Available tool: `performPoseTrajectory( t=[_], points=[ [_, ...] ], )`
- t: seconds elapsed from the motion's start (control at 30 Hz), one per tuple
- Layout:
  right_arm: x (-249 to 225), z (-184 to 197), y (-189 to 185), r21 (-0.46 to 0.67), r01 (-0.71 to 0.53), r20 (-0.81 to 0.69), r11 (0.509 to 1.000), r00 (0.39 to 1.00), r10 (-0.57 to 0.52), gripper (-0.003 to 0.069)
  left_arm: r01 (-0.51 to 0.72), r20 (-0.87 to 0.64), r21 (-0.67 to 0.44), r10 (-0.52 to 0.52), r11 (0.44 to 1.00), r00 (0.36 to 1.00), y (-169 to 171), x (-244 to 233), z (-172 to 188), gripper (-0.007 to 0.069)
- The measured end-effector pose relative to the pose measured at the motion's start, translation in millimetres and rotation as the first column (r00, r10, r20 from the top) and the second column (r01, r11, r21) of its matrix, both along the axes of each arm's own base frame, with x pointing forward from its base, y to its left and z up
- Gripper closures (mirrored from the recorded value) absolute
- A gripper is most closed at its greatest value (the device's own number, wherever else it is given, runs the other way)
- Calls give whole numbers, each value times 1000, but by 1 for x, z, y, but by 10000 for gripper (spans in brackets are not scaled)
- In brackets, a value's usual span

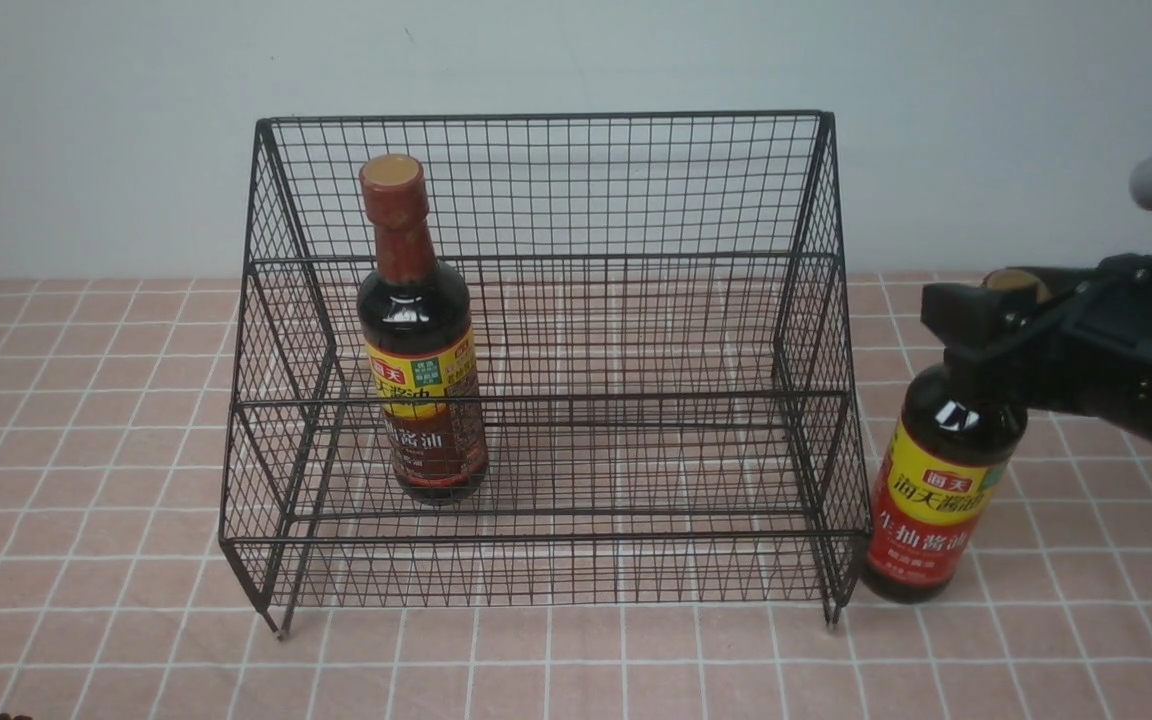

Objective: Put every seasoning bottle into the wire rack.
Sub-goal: Use the right arm to grab the condiment bottle closest to it, then use the right arm to put the condiment bottle back on the shelf

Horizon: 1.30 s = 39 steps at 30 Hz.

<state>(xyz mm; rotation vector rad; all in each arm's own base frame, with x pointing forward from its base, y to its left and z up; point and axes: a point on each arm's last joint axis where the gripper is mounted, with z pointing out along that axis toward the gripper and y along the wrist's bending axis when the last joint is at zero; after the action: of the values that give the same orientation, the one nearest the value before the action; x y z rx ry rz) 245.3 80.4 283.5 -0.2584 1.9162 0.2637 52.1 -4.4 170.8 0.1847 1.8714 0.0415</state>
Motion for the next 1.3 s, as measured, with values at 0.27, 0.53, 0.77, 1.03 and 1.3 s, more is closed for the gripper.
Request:
performPoseTrajectory(
  t=[0.27,0.53,0.77,1.03,1.3],
  points=[
    [-11,39,-8,-63,27,31,998,999,-26,375,0,0,0,0,1000,1000,0,0,0,632],
    [-46,145,-23,-2,64,321,998,945,-60,375,0,0,0,0,1000,1000,0,0,0,632],
    [-60,170,-23,118,34,355,992,932,-74,375,0,0,0,0,1000,1000,0,0,0,632],
    [-71,165,7,118,-119,301,986,950,78,376,0,0,0,0,1000,1000,0,0,0,632],
    [-62,149,52,44,-283,289,958,922,259,377,0,0,0,0,1000,1000,0,0,0,632]
  ],
)
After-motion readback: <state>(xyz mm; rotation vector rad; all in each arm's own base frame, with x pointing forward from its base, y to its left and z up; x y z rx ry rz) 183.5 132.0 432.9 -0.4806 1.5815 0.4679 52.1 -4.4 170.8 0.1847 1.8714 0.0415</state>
